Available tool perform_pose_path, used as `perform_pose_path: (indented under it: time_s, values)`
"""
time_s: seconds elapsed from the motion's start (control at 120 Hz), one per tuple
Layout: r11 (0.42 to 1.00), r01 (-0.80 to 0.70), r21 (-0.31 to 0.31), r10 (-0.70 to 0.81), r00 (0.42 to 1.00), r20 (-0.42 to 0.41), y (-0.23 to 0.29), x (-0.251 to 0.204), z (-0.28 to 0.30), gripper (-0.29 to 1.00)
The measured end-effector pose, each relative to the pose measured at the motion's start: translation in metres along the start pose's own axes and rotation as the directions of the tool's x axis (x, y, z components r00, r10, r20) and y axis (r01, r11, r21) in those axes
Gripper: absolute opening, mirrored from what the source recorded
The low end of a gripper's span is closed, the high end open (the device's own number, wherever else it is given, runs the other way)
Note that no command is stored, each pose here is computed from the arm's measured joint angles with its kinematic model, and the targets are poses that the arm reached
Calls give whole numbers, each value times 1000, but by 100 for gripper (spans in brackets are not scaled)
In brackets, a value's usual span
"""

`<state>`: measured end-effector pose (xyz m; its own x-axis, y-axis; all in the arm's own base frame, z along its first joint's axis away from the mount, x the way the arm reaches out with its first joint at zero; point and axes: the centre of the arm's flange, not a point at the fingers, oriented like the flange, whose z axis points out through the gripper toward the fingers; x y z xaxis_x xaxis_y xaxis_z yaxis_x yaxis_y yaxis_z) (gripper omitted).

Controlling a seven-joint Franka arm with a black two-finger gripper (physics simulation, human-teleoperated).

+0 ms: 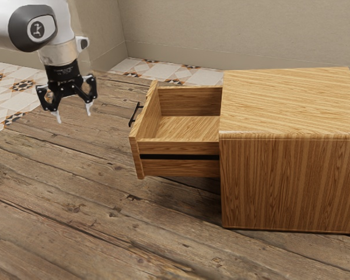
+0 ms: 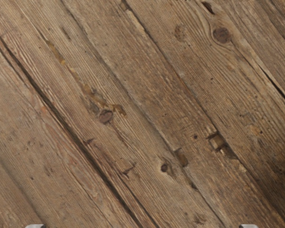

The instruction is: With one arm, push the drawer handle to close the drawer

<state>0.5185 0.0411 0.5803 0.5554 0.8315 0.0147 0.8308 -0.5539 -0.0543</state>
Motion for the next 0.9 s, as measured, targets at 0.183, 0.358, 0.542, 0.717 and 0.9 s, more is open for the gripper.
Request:
perform_pose_path:
  time_s: [0.183, 0.358, 0.542, 0.717, 0.9]
  values:
    - [948, 305, -88, -306, 952, -3, 28, 10, 29, 10]
    - [793, 577, -194, -586, 810, 14, 35, 39, 37, -2]
    - [613, 751, -246, -763, 643, 63, 34, 59, 40, -6]
    - [489, 836, -250, -848, 522, 87, 41, 73, 60, -7]
    - [516, 813, -269, -827, 555, 89, 83, 35, 68, -8]
